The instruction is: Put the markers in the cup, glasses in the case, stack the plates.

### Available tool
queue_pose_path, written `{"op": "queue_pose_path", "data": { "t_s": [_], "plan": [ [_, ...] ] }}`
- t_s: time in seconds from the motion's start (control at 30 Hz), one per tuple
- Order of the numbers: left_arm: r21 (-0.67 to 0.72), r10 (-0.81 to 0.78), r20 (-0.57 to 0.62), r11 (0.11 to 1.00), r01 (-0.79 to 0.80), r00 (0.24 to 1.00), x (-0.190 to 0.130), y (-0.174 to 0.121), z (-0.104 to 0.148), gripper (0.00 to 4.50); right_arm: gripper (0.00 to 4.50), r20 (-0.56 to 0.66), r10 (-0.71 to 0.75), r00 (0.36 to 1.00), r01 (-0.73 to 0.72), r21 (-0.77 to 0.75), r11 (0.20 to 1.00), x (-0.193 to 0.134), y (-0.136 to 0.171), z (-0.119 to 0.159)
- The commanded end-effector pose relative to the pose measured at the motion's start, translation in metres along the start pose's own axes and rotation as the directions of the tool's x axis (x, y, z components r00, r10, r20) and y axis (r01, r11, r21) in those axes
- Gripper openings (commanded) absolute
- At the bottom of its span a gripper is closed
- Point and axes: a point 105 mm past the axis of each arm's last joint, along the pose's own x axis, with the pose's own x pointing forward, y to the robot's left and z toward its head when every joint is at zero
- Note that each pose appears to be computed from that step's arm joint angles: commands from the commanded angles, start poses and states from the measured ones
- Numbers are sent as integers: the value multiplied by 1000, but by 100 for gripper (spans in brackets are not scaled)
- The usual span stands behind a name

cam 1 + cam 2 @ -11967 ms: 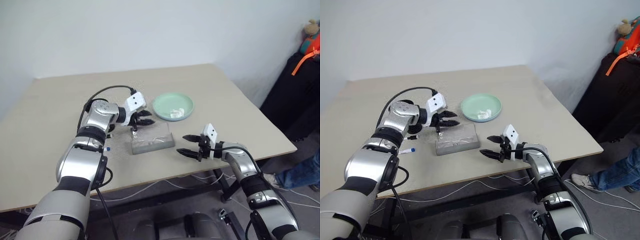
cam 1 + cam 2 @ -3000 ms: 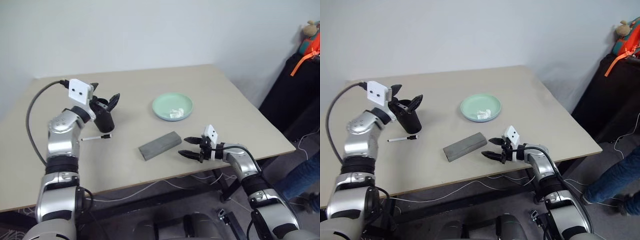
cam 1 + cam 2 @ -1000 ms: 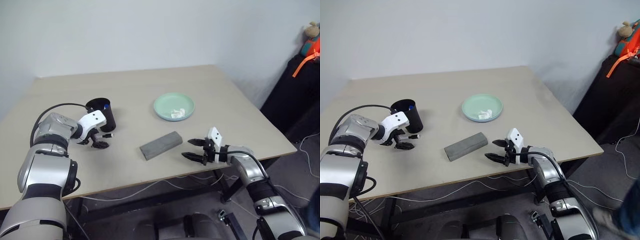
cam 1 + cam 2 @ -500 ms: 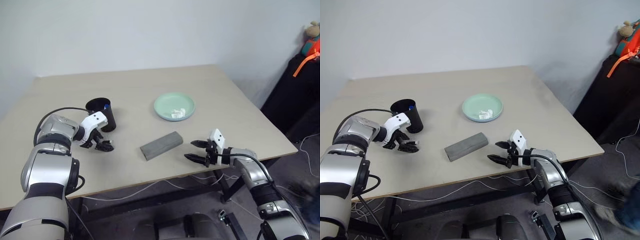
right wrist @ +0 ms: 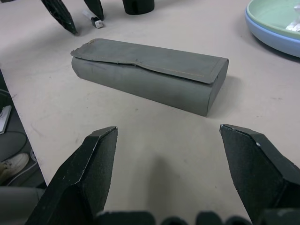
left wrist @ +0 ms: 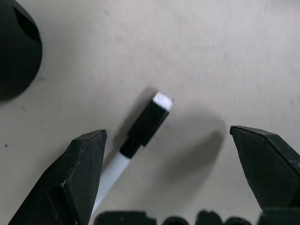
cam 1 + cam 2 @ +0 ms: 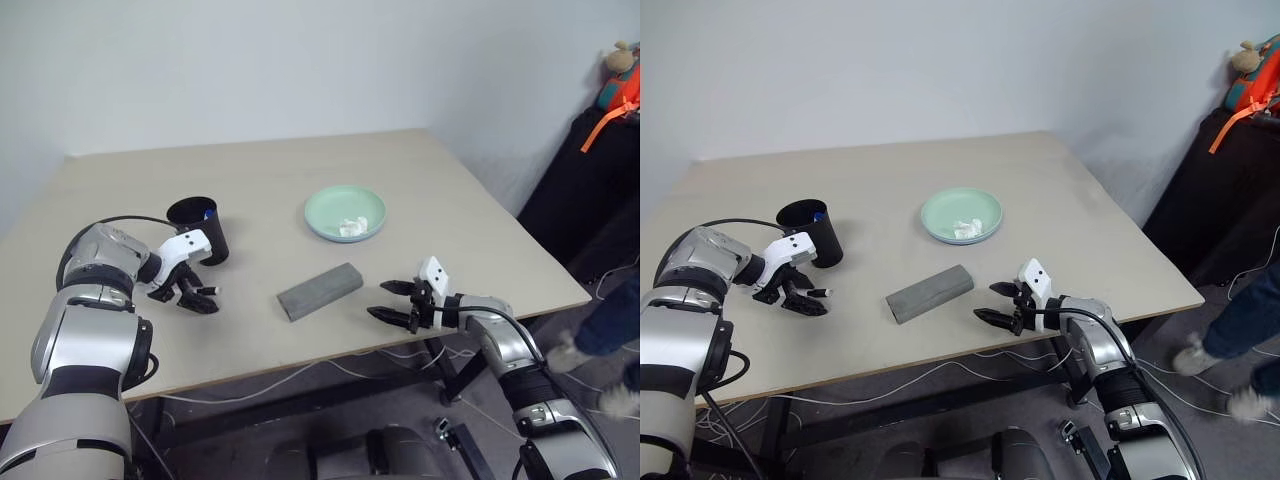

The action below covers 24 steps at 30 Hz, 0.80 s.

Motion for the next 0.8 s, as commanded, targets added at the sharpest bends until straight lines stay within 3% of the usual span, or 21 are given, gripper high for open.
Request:
{"op": "queue_pose_path", "data": {
  "t_s": [0.03,0.07,0.13,0.43,0.5,0.67,0.8],
  "plan": [
    [18,7,-44,1000,-6,999,-11,3,-4,447,379,52,4,999,-2,-47,999,2,-3,21],
    [24,-3,-54,1000,5,999,-12,2,-5,447,379,53,4,999,-2,-47,999,2,-3,21],
    [34,-13,-68,999,15,998,-13,1,-6,389,379,54,4,999,-1,-47,999,3,-3,21],
    [69,-26,-103,997,34,994,-12,-1,-8,70,379,59,-1,998,4,-43,999,4,-3,21],
    [75,-27,-108,997,35,994,-11,-1,-9,16,379,60,-2,998,5,-42,999,4,-3,21],
    [94,-22,-105,995,31,994,-11,0,-7,16,379,63,-6,998,9,-42,999,5,-4,21],
    [130,-20,-20,991,23,1000,-14,0,8,16,379,65,-9,998,12,-41,999,5,-5,21]
  ]
}}
